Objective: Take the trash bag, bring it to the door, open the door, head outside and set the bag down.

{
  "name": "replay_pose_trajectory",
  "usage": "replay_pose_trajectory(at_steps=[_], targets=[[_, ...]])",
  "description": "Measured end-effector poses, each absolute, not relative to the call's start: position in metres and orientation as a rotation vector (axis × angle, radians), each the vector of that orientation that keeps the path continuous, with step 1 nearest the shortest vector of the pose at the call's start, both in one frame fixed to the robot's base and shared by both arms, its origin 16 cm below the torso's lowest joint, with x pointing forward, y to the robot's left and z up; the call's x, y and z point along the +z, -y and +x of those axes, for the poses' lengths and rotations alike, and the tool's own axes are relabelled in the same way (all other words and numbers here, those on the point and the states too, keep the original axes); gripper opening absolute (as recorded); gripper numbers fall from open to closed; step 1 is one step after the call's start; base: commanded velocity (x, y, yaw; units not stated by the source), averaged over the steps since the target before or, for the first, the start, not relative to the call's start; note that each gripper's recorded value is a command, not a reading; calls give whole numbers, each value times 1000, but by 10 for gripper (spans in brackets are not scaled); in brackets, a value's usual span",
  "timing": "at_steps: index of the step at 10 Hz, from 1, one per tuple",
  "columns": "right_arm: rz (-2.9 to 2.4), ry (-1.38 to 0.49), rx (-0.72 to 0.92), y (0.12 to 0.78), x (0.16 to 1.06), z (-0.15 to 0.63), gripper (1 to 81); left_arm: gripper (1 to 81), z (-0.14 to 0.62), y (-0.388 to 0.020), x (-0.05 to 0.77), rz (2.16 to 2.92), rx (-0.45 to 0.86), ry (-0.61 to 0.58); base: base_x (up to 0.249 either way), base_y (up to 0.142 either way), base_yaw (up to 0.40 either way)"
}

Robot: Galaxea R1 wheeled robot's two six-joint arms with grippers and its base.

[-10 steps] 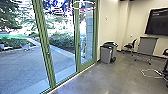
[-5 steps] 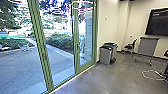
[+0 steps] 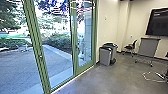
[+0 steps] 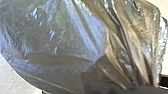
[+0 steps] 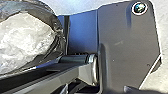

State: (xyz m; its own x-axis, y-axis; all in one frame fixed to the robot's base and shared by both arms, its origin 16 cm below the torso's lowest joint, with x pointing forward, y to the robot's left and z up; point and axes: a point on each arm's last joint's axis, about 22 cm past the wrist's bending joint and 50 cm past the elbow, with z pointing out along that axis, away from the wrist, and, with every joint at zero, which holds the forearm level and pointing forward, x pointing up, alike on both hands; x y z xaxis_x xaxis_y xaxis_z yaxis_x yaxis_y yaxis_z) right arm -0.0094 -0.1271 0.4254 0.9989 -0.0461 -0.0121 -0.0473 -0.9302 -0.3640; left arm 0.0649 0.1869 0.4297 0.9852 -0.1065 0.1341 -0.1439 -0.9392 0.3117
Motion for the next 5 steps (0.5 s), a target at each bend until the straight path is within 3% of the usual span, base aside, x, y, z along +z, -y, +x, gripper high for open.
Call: replay_pose_trajectory(at_steps=[5], targets=[[-2768, -66, 5, 127, 425, -10, 811, 10, 65, -185, 430, 2803, 165, 182, 174, -75, 0]])
